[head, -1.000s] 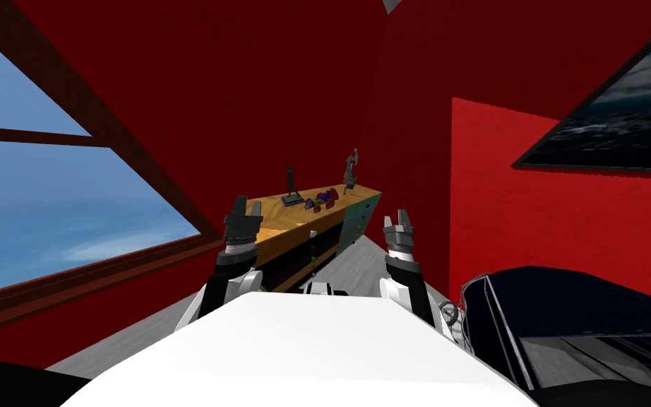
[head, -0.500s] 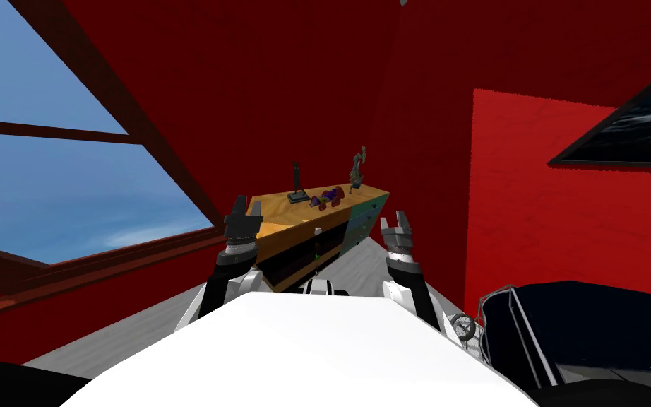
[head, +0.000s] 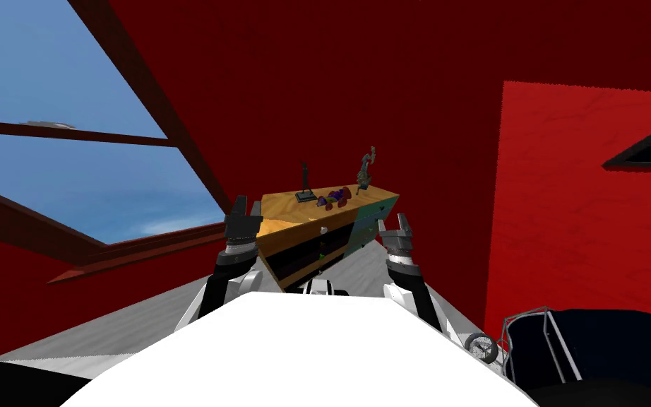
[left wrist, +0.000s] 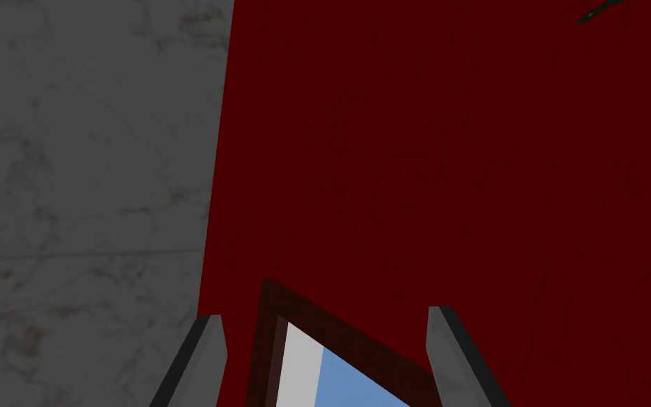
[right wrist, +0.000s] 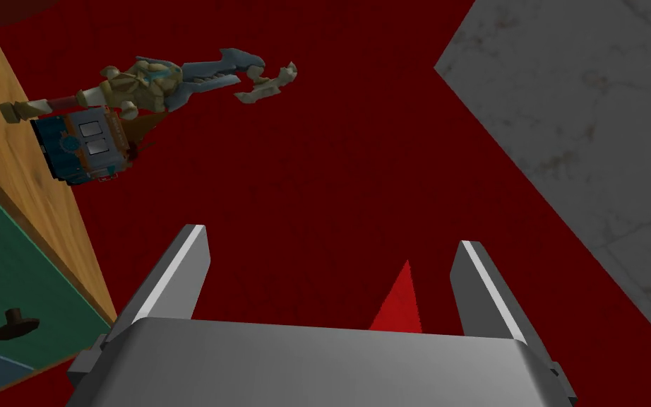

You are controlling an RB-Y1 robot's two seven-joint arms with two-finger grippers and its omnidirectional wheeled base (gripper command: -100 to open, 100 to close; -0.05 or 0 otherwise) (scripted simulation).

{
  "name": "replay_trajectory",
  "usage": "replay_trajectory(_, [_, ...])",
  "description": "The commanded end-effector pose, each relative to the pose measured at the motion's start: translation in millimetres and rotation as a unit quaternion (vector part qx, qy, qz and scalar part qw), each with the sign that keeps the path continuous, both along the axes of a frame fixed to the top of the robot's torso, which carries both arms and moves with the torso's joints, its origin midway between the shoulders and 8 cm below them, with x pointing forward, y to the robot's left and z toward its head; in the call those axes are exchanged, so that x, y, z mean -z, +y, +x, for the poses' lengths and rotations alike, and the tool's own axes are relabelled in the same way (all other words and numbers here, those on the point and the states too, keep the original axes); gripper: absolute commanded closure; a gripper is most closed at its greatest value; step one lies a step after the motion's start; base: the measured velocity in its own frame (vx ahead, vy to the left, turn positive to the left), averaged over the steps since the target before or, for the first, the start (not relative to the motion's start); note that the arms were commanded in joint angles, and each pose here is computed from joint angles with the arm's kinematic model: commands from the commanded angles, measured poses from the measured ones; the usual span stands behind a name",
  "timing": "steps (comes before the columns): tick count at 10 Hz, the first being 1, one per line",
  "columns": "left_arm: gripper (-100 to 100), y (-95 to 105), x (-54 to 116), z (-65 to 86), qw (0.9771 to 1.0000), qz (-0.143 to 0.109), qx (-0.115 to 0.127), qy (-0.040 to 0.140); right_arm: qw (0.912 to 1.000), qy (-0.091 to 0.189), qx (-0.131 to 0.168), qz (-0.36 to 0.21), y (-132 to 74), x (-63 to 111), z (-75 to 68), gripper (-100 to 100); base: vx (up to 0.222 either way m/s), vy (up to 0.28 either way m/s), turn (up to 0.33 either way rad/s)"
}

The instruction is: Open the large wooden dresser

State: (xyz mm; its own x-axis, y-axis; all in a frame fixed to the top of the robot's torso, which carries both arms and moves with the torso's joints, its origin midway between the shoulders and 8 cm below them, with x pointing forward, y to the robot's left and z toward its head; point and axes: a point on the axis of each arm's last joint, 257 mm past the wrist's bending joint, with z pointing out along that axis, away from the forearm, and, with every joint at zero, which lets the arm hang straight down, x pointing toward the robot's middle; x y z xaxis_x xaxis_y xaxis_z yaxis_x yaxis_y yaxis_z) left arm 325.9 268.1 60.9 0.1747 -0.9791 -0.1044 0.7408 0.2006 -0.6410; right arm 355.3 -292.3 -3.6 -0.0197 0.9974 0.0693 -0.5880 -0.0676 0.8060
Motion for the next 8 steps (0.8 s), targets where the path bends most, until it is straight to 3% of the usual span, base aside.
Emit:
replay_trajectory(1, [0, 0.0, 0.0, 0.0, 1.0, 0.0, 0.0, 0.0, 0.9988, 0.002, -0.027, 0.04, -2.0, 5.9, -0.7, -100, -0.014, 0.01, 0.124])
replay_trajectory(6, [0, 0.0, 0.0, 0.0, 1.0, 0.0, 0.0, 0.0, 0.9911, 0.003, -0.071, 0.113, -6.8, 16.4, -2.9, -100, -0.014, 0.015, 0.133])
replay_trajectory(8, [0, 0.0, 0.0, 0.0, 1.0, 0.0, 0.0, 0.0, 0.9841, 0.003, -0.092, 0.152, -9.8, 22.1, -4.3, -100, -0.013, 0.014, 0.179])
